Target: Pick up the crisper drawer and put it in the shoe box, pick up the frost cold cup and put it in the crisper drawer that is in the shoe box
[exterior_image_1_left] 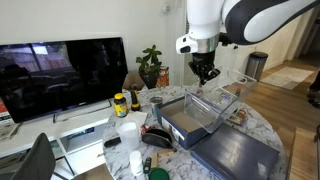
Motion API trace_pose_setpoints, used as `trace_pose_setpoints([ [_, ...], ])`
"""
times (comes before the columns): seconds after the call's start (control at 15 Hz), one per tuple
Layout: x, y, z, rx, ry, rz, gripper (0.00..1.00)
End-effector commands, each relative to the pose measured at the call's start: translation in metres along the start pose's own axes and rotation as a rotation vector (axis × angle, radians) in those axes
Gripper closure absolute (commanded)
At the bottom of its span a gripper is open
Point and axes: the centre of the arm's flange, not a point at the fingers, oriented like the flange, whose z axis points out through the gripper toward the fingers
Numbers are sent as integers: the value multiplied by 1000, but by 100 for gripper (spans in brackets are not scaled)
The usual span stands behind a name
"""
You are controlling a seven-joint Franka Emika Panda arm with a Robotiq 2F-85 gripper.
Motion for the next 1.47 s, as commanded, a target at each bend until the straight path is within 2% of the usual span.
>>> trace_pose_setpoints([
  [0.0,-3,14,8,-23,-1,28,99],
  [0.33,-6,68,58,-7,94,50,99],
  [0.67,-17,113,98,-66,141,94,99],
  [1.0,-29,128,131,-81,140,111,99],
  [1.4,-38,129,162,-40,107,109,99],
])
